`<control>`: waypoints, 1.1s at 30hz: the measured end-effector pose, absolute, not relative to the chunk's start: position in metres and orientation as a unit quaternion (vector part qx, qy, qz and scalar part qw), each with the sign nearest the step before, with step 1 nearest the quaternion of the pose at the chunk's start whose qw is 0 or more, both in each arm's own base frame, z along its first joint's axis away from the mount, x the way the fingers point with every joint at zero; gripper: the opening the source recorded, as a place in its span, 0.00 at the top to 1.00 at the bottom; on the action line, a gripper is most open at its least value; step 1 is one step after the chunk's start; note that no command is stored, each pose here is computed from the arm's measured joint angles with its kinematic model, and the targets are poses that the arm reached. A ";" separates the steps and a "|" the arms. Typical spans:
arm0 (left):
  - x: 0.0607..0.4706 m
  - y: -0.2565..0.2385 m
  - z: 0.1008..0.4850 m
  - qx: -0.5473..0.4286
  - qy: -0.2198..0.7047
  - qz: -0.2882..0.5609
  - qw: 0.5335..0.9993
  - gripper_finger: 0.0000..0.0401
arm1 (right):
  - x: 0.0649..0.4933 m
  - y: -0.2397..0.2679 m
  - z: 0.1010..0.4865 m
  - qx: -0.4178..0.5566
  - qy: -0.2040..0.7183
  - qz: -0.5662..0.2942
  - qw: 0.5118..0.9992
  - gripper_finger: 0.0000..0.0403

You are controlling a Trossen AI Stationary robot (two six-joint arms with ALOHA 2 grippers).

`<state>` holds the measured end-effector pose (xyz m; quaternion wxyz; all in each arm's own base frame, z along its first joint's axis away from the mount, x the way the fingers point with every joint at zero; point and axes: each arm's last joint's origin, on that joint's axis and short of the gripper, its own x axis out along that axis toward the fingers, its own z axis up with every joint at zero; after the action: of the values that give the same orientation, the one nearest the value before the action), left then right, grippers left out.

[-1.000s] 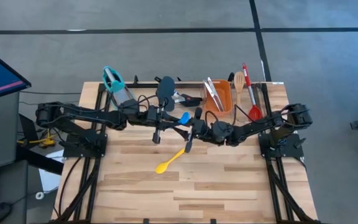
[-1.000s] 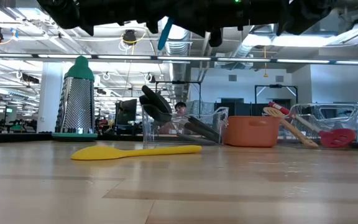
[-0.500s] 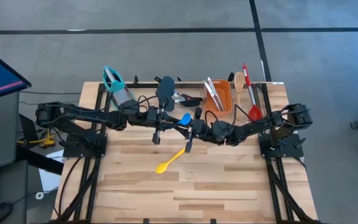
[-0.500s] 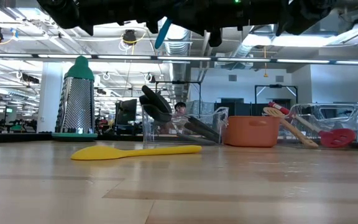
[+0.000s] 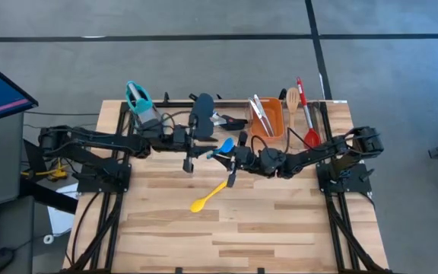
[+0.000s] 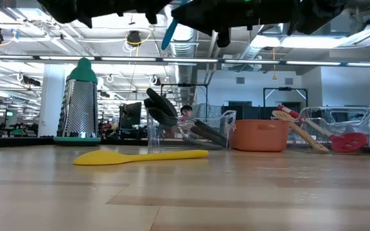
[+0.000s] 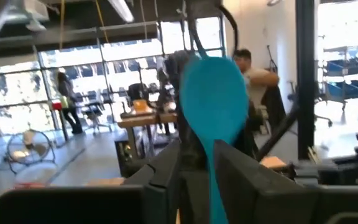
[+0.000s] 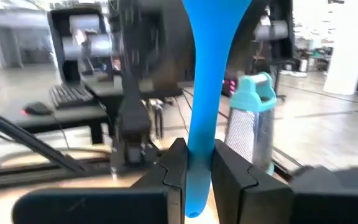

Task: Pick & Place Kitchen Items
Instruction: Put the blue spoon in the right transparent bin

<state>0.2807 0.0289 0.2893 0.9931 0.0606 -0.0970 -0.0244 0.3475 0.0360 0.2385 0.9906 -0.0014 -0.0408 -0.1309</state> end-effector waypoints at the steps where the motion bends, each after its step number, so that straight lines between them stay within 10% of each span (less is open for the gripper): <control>1: 0.278 0.029 0.293 0.061 -0.101 -0.022 0.993 0.79 | 0.346 0.035 0.240 -0.005 -0.036 -0.140 0.990 0.91; 18: 0.224 0.037 0.286 0.044 0.009 0.002 0.999 0.81 | 0.232 -0.010 0.290 0.026 0.177 -0.394 0.902 0.91; 33: 0.217 0.036 0.269 0.031 0.017 0.002 0.999 0.88 | 0.150 -0.058 0.267 0.143 0.301 -0.617 0.712 0.91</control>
<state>0.2174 0.0359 0.2690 0.9994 0.0315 0.0168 0.0015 0.1498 -0.0579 0.2669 0.7125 0.1432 0.3015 -0.6172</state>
